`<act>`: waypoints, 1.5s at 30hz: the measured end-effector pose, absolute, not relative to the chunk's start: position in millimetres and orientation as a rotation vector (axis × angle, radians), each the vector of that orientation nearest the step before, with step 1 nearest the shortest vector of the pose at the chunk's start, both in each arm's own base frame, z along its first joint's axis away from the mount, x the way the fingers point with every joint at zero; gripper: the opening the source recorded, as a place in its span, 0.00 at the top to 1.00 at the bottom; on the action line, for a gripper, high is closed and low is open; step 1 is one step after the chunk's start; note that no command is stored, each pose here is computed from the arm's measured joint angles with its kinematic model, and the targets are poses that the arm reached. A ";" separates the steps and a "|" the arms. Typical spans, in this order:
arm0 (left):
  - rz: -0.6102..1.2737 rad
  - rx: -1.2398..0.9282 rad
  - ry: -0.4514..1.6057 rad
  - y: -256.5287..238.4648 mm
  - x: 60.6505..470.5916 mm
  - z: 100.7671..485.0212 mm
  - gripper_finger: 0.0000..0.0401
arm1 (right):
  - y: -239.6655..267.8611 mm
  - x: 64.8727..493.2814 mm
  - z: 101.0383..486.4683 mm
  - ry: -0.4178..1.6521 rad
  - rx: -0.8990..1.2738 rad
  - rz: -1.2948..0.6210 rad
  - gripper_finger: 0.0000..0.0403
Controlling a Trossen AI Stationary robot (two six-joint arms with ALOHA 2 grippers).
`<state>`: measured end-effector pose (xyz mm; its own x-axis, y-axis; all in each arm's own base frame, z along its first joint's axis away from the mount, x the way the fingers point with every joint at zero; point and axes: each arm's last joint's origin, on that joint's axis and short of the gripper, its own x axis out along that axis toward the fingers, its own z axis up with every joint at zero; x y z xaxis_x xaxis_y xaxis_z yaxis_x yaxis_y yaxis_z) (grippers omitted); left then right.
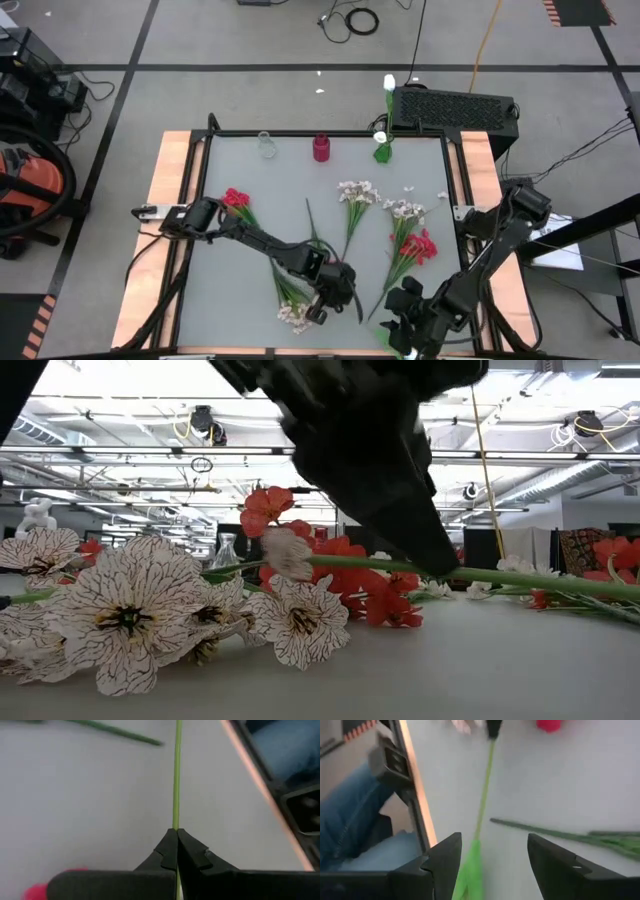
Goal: Sort flowers into vase by color
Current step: Put the bottom white tulip into the green vase
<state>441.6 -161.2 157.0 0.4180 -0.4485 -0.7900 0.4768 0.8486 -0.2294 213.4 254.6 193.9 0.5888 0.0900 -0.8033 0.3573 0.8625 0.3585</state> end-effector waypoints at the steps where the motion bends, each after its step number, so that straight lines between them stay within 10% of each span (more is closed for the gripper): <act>1: -0.571 0.024 0.982 -158.5 442.5 156.9 1.00 | 255.4 215.4 188.7 0.963 0.527 -0.166 0.45; 19: -0.566 0.027 0.978 -155.3 443.7 157.6 1.00 | 254.9 235.3 140.3 1.092 0.395 -0.176 0.50; 32: -0.565 0.020 0.958 -155.7 445.5 159.1 0.99 | 257.6 234.4 135.1 1.179 0.403 -0.118 0.96; 45: -0.415 0.144 0.756 -179.2 429.3 220.5 0.49 | 250.0 237.7 204.4 1.335 0.365 -0.135 0.99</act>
<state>429.3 -179.2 220.5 0.6510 -0.3133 -0.6914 0.4156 0.9093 -0.0208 237.7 250.0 204.4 0.2357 0.1115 -0.9654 0.3021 0.9358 0.1818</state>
